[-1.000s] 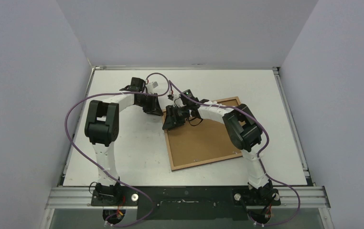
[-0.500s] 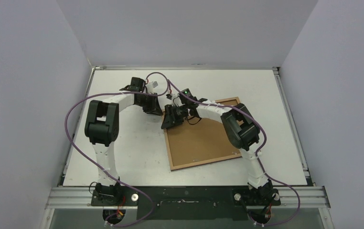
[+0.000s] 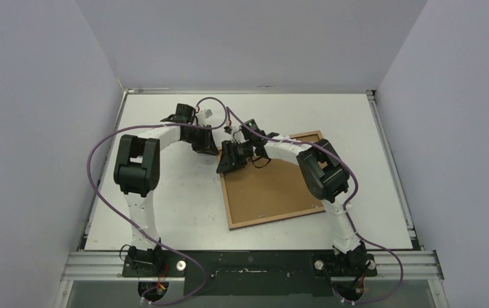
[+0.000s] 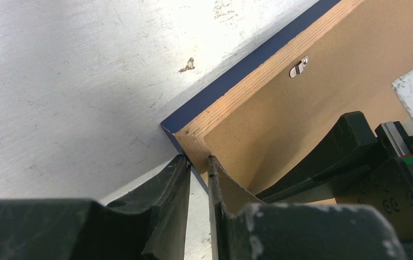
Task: Put the photo into the frame
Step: Install the photo frame at the center of the board, then adjust the photo frame at the center of the board.
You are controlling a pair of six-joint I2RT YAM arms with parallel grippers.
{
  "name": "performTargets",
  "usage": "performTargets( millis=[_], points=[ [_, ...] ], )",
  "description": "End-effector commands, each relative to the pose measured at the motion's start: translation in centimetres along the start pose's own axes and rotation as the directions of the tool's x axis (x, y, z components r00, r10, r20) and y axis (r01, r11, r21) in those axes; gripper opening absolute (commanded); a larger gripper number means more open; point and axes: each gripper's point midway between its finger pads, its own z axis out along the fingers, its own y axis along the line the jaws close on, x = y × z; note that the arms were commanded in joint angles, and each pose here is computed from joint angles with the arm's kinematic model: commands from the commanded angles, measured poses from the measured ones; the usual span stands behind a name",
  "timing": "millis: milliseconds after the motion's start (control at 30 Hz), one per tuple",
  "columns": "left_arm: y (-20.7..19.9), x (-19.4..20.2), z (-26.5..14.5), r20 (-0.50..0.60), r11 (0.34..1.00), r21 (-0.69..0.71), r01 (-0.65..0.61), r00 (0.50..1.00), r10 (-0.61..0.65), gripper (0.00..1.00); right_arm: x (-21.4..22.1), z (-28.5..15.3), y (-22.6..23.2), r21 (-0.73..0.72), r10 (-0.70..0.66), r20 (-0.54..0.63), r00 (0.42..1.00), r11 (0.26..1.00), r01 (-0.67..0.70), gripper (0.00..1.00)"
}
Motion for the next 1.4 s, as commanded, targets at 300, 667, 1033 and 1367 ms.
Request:
performTargets(
  millis=[300,667,1033,1367],
  points=[
    [-3.6,-5.4,-5.8,0.121,0.986,0.027,-0.164,0.980,0.160,0.45,-10.5,-10.7,3.7,0.071,0.022,0.391,0.920,0.996,-0.053,0.61],
    [-4.9,-10.6,-1.1,0.128,0.942,0.092,-0.323,0.942,0.311,0.71,-6.2,-15.4,-2.8,0.236,0.145,0.438,0.887,0.934,-0.269,0.64],
    [-6.0,-8.0,2.7,0.062,0.919,0.210,-0.335,0.942,0.329,0.51,-2.7,-16.2,-6.1,0.196,0.285,0.490,0.824,0.885,-0.423,0.64],
    [-4.3,-4.5,4.4,0.001,0.935,0.207,-0.287,0.956,0.293,0.31,-3.4,-15.2,-7.5,0.183,0.317,0.490,0.812,0.873,-0.452,0.64]
  ],
)
